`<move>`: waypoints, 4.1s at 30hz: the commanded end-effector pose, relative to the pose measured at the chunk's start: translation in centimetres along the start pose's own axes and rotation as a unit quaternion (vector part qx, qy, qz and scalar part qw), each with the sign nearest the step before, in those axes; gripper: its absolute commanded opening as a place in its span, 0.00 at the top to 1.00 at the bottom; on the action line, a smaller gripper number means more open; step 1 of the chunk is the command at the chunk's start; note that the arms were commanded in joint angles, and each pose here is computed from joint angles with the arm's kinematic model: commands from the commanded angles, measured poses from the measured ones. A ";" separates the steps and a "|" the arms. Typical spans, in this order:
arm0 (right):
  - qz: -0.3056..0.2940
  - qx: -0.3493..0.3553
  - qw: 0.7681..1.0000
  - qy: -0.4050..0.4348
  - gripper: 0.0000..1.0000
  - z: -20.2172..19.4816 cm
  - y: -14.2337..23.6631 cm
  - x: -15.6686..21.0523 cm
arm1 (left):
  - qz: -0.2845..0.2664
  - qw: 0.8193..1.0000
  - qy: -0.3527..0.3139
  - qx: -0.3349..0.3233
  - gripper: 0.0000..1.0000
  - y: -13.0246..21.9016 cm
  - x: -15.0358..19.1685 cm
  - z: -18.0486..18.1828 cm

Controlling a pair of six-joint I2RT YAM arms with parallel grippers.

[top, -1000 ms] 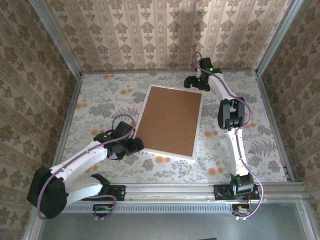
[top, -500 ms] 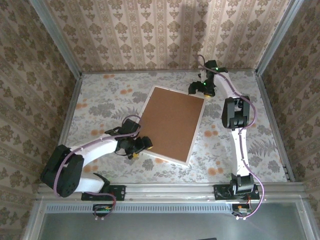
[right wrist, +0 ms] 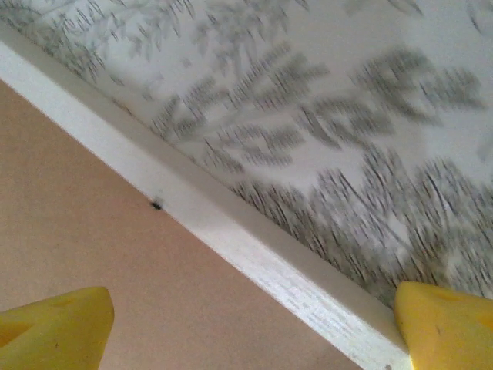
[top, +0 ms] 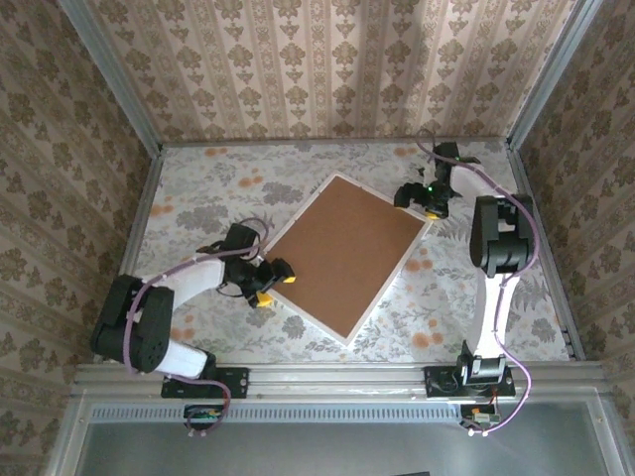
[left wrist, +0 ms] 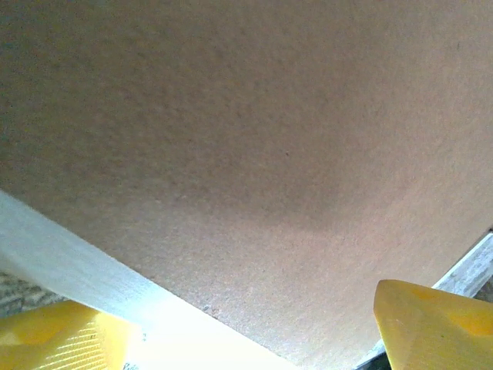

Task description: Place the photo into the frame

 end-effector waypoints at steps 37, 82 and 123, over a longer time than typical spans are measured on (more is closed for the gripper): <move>-0.076 -0.024 0.996 -0.039 0.05 1.7 2.7 3.5 | -0.119 0.979 -0.146 -0.084 0.30 5.1 -5.7 -3.0; 0.013 -0.051 0.998 -0.030 0.10 2.7 -2.7 4.4 | -0.105 0.978 -0.157 -0.092 0.35 3.0 -6.8 -2.7; 0.065 -0.122 0.990 -0.018 0.19 6.1 -3.6 6.4 | -0.046 0.983 -0.175 0.012 0.39 -0.9 -6.8 -6.6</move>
Point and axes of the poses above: each hand's point on the last joint's axis, 136 mm out from that joint toward the fingers, its own y axis back along the fingers, its own z axis along the line the jaws close on, x = y × z, the point moved 4 cm from there along y, back along the fingers, and after that the axes turned 2 degrees about -y, right-handed, at the moved point
